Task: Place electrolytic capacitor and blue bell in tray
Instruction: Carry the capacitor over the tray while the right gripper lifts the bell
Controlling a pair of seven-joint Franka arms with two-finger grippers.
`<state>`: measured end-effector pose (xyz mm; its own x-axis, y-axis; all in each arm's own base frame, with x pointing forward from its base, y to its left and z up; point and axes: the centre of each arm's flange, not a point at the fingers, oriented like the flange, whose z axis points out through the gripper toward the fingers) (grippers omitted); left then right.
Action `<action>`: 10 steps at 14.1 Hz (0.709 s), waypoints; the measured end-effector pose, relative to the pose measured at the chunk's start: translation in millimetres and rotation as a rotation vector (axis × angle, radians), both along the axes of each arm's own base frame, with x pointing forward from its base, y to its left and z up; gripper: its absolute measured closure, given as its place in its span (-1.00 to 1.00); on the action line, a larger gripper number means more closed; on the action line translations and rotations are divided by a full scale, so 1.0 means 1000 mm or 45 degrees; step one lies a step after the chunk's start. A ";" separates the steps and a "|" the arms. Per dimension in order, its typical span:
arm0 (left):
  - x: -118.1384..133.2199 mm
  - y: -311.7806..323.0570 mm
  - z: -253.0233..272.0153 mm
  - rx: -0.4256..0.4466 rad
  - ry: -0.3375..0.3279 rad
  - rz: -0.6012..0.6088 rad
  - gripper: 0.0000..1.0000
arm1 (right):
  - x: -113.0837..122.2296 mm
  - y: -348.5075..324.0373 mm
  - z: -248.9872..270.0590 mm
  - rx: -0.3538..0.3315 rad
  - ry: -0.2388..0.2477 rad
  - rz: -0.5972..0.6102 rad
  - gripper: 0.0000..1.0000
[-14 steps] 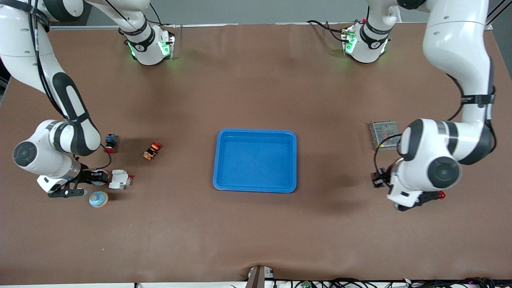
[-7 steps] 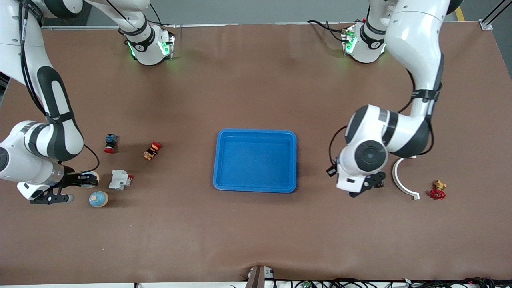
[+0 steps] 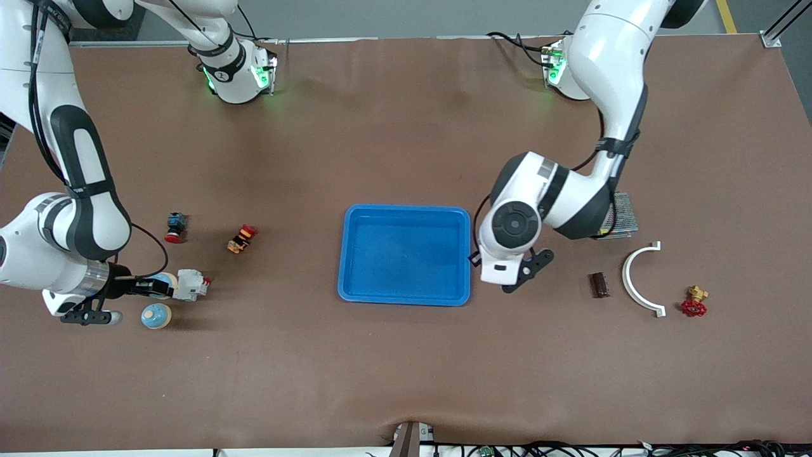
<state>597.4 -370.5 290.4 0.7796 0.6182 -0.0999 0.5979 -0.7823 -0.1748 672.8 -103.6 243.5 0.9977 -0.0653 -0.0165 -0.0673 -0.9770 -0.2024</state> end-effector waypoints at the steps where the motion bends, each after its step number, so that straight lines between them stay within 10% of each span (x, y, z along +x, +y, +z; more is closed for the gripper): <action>1: -0.005 -0.011 -0.003 -0.013 -0.009 0.017 0.32 | 0.001 0.008 0.001 0.005 0.003 -0.016 -0.26; 10: -0.039 -0.082 -0.061 -0.056 -0.087 0.156 0.32 | 0.007 0.120 0.036 0.003 0.021 -0.163 -0.26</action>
